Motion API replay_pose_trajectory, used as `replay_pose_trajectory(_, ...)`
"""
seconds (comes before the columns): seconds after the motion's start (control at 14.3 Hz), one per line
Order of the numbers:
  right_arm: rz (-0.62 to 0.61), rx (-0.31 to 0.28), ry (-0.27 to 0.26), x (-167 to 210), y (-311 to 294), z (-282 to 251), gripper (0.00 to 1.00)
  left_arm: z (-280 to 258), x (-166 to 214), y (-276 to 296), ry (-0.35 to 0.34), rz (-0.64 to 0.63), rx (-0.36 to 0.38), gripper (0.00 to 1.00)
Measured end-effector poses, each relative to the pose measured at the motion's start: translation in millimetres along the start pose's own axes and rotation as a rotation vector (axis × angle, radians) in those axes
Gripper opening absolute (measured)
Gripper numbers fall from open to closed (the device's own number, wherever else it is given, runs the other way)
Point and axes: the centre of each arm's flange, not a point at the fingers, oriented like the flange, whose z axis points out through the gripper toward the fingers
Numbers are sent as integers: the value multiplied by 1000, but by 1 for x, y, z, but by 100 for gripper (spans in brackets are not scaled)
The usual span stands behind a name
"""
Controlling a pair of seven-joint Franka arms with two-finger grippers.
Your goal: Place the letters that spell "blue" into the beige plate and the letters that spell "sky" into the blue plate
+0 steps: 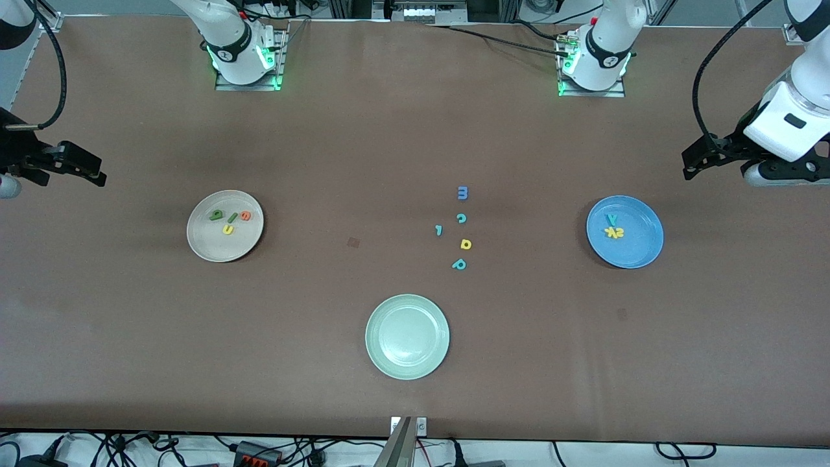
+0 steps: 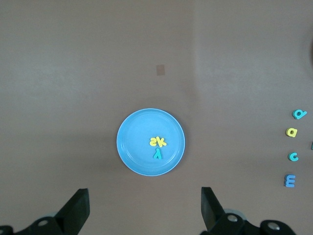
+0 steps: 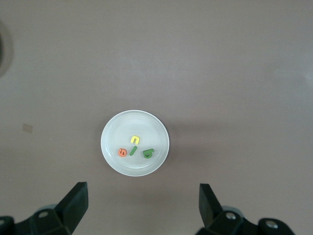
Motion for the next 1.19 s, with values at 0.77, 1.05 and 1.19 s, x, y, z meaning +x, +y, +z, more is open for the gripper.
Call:
replay_pose_trajectory(0.77,-4,-3,-24,-2,-2,2,100,1,1,-17,-3,-37,-22,100)
replay_pose_trajectory(1.05,-3,-3,-27,-3,-1,2,100,1,2,-21,-4,-46,-23,100)
replay_pose_trajectory(1.19,-3,-3,-27,-3,-1,2,100,1,2,-21,-5,-46,-23,100)
